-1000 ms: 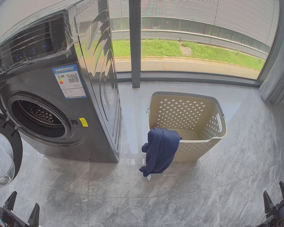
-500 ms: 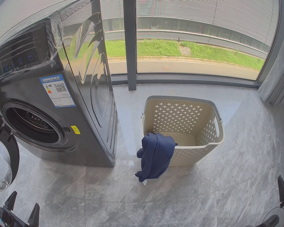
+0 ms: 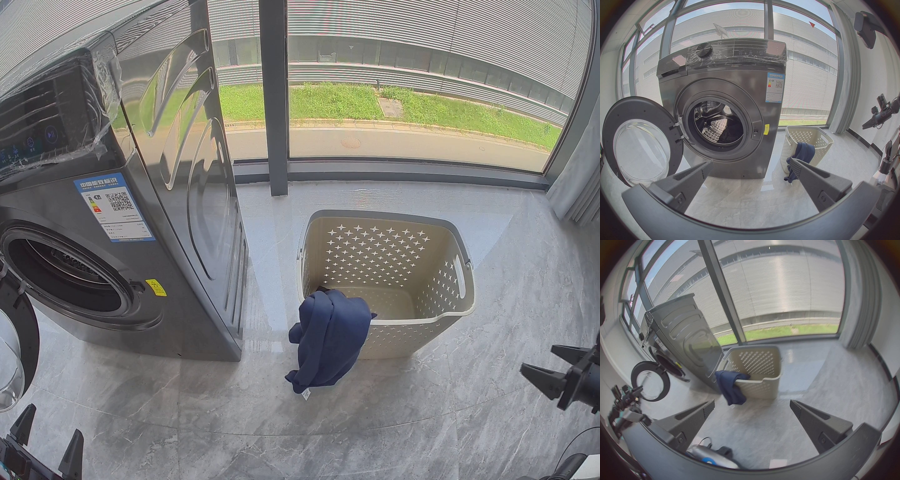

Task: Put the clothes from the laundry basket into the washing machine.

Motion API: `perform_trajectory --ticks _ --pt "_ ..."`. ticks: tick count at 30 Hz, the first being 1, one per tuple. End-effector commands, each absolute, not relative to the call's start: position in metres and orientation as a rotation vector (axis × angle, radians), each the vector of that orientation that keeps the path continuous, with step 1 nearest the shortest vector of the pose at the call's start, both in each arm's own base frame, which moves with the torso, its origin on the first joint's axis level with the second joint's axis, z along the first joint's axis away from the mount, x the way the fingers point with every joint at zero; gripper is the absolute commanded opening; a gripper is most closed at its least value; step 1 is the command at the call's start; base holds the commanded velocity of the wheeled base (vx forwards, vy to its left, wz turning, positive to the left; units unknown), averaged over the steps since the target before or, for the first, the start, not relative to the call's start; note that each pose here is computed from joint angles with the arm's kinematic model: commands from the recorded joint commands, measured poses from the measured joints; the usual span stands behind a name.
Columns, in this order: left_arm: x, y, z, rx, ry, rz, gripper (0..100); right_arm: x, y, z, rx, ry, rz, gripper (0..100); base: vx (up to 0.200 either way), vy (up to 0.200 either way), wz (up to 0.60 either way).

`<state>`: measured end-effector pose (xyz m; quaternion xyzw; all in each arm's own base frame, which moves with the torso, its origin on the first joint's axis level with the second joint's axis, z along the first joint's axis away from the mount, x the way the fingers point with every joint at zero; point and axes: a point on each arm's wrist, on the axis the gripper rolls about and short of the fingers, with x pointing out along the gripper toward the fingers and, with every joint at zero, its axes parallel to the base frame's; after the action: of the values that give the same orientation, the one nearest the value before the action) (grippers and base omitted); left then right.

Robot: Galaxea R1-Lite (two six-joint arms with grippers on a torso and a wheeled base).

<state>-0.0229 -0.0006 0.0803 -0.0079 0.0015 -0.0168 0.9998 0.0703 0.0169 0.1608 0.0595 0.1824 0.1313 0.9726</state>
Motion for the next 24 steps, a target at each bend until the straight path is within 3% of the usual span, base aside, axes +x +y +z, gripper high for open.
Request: perform_trajectory --ticks 1,24 --pt "-0.022 -0.001 0.076 -0.017 0.009 -0.034 100 0.134 0.069 0.139 0.173 0.619 0.368 100 0.000 0.000 0.00" --pt "-0.022 -0.001 0.076 -0.017 0.009 -0.034 100 0.225 0.156 0.105 0.222 0.606 0.350 100 0.000 0.000 0.00"
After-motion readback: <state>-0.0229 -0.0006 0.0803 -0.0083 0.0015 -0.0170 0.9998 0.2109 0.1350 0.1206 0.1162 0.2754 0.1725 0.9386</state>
